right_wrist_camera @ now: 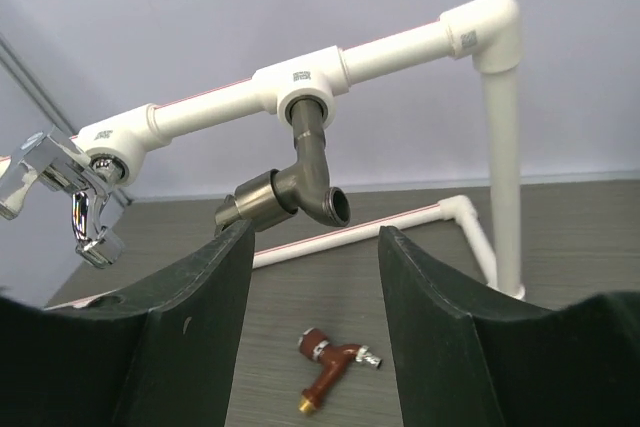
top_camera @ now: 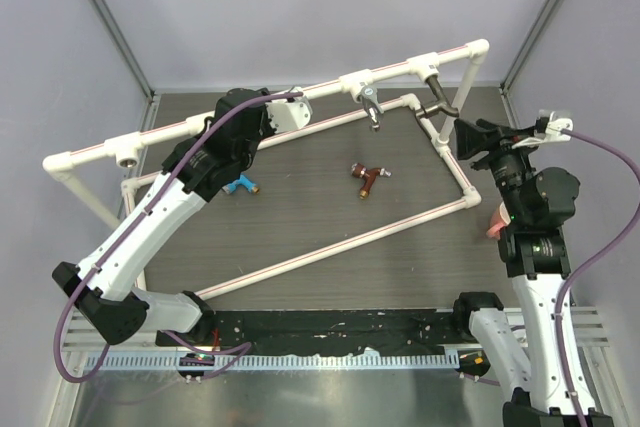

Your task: Install the water faucets

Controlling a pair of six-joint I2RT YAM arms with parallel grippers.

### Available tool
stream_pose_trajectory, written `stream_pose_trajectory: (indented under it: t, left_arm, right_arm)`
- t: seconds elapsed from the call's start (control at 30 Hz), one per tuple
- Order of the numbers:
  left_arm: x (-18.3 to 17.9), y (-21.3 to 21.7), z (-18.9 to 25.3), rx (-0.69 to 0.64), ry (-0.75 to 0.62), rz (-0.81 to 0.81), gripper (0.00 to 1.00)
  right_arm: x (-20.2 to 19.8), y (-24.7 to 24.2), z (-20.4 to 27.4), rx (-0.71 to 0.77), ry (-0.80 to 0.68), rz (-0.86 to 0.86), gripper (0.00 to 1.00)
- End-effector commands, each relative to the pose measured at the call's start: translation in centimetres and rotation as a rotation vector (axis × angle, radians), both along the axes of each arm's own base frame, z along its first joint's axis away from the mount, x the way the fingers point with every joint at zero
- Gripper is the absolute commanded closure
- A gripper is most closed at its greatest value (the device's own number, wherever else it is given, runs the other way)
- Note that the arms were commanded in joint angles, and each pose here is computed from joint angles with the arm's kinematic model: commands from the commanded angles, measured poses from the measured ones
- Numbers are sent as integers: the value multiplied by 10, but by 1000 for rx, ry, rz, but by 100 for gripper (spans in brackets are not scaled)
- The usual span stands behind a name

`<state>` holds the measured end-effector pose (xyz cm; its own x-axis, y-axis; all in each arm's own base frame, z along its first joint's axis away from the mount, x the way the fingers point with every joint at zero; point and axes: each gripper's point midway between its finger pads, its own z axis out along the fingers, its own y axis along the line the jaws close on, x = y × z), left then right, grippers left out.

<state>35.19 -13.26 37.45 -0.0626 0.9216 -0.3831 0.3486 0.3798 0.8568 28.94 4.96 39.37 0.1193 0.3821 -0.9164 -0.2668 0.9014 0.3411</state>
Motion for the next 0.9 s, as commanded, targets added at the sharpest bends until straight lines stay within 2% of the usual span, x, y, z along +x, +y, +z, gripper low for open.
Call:
stream_pose_trajectory:
  t: [0.0, 0.13, 0.17, 0.33, 0.5, 0.6, 0.87]
  left_arm:
    - [-9, -19, 9, -197, -20, -23, 100]
    - [-9, -19, 10, -199, -22, -23, 100]
    - [-9, -18, 10, -200, -24, -23, 100]
    - [-9, -19, 10, -199, -23, -23, 100]
    - [-10, -19, 10, -197, -24, -23, 100]
    - [-9, -19, 9, -193, -22, -21, 100]
    - [-8, -18, 8, -187, -22, -17, 100]
  right_arm:
    - [-13, -7, 23, -281, -86, -51, 41]
    - [-21, 17, 48, -490, -159, 45, 40]
    - [-14, 20, 38, -527, -115, 68, 39]
    - [-4, 37, 44, -761, -113, 120, 38]
    - [1, 64, 38, -879, -96, 181, 33]
    - [7, 72, 29, -971, -66, 168, 29]
    - [22, 70, 14, -1156, 7, 41, 27]
